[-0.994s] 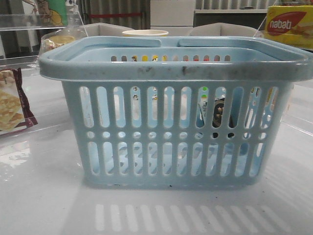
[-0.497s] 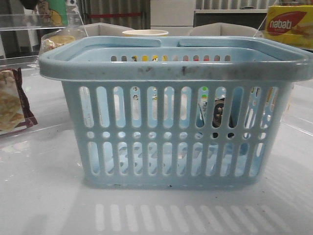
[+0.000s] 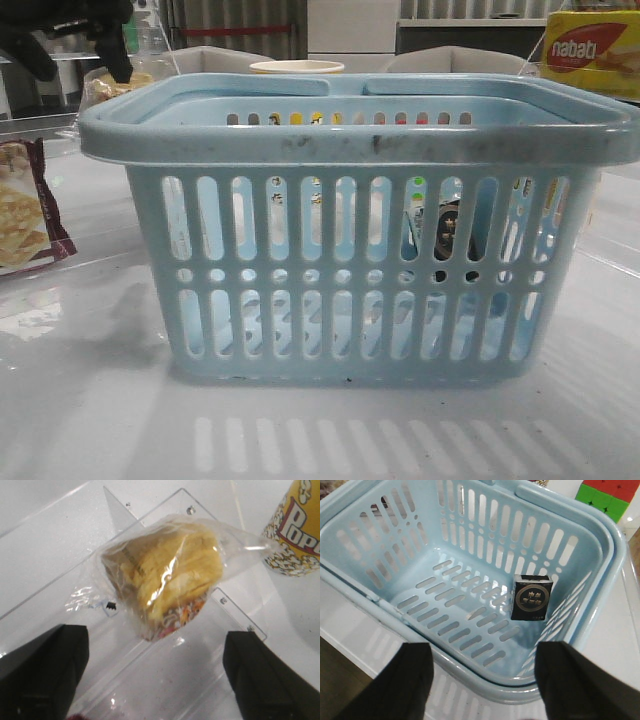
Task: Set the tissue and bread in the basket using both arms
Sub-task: 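Grasp the clear-wrapped bread bun with the left gripper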
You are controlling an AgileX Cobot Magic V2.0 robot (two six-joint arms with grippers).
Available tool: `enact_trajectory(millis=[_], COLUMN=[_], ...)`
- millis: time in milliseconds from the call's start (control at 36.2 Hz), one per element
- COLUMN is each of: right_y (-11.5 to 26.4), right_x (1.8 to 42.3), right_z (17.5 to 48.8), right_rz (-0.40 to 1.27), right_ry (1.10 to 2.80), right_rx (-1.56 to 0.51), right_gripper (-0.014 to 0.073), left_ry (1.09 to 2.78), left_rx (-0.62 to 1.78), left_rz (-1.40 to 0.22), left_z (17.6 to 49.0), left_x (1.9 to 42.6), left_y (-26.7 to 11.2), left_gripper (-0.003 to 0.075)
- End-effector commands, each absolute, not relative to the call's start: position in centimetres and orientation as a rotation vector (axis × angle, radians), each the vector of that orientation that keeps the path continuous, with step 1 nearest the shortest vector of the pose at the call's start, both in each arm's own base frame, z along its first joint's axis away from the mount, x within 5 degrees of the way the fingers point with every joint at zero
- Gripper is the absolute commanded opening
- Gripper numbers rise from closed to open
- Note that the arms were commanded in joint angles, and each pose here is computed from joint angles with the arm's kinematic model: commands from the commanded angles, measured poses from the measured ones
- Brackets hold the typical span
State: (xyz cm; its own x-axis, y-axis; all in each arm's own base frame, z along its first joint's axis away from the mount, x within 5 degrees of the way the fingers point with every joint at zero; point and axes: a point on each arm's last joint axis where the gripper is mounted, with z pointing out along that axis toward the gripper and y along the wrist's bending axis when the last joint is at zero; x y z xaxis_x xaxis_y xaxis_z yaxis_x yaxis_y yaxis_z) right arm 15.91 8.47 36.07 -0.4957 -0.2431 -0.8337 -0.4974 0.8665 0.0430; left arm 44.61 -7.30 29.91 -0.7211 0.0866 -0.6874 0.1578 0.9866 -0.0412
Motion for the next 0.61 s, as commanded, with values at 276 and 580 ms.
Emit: enact_trajectory(millis=[276, 580], right_y=[8.5, 8.5], right_x=[16.0, 16.0], right_z=[37.7, 37.7], right_rz=[0.350, 0.350], right_ry=[2.004, 2.004], right_rx=[-0.515, -0.515], right_gripper=[0.0542, 0.0542], left_ry=[2.153, 2.129], left_rx=[0.118, 0.120], left_rz=[-0.181, -0.185], left_z=[32.4, 34.5], left_x=[46.1, 45.1], left_y=[-7.6, -7.5], left_gripper=[0.0325, 0.0094])
